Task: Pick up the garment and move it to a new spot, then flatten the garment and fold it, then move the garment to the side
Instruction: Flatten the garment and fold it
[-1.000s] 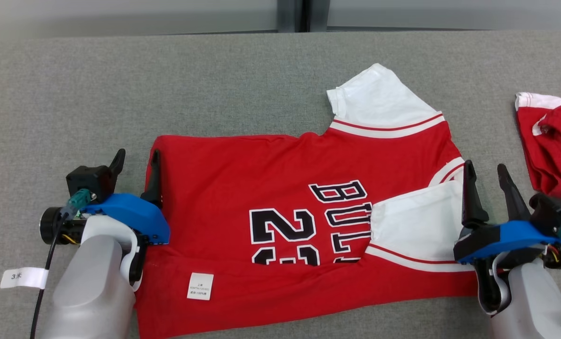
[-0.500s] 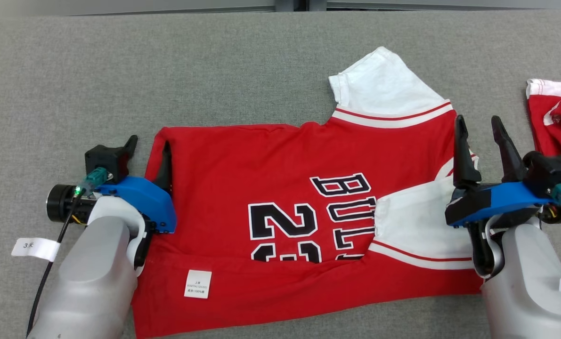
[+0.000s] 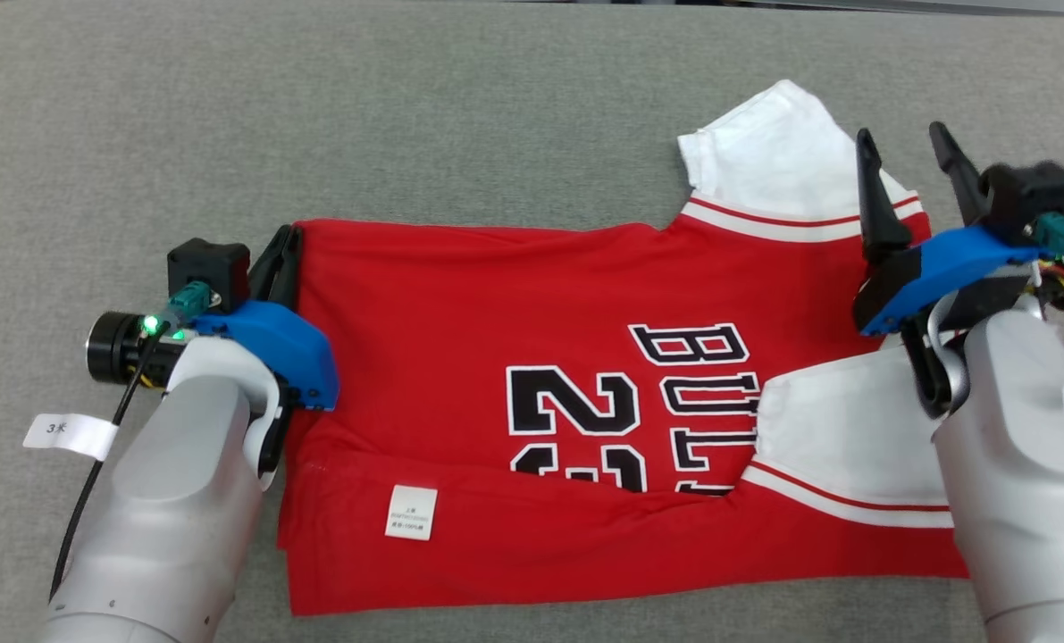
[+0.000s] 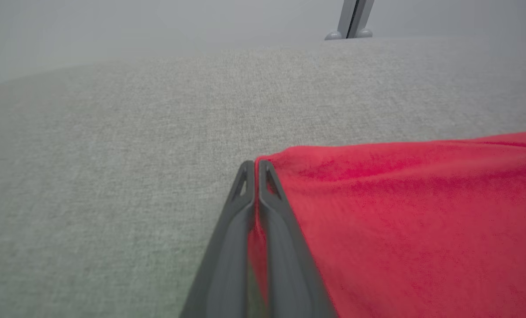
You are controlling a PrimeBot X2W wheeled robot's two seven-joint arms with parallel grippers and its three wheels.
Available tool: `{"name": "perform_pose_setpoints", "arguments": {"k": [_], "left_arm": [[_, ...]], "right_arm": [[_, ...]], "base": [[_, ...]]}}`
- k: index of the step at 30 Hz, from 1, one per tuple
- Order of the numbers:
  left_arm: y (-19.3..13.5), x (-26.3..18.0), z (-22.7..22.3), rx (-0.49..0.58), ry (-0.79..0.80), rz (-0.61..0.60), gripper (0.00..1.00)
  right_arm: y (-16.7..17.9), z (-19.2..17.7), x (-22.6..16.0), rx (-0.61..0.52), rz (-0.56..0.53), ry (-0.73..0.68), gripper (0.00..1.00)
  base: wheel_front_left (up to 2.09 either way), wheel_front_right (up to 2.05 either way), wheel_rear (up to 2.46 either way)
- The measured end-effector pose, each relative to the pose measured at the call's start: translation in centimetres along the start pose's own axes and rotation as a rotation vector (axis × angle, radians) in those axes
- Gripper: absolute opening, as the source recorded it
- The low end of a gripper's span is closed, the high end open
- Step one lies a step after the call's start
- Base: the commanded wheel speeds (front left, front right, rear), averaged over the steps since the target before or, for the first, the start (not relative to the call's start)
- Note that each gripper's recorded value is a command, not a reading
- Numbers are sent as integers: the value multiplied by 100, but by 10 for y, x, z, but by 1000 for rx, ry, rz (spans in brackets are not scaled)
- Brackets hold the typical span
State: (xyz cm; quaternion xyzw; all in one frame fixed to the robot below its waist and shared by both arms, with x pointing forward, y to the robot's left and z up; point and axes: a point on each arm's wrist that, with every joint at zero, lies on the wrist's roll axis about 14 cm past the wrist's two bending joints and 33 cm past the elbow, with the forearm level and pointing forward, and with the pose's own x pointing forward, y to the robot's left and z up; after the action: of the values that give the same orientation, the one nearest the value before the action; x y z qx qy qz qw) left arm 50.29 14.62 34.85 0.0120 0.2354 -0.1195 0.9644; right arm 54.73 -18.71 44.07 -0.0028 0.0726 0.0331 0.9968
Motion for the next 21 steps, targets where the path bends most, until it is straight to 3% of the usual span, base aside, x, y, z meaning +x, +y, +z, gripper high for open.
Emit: {"name": "perform_pose_setpoints", "arguments": {"k": [5,14,21], "left_arm": [[7,-8,26,-47,-103,31,0],[15,-29,26,-88,-153,57,0],[17,-31,17,-103,-144,61,0]], "right_arm": [[2,-6,32,-73,30,140,100],[5,-31,77,-119,32,360,100],[23,-72,88,-115,55,516,100]], "base": [[0,0,0],[0,0,0],[0,0,0]]}}
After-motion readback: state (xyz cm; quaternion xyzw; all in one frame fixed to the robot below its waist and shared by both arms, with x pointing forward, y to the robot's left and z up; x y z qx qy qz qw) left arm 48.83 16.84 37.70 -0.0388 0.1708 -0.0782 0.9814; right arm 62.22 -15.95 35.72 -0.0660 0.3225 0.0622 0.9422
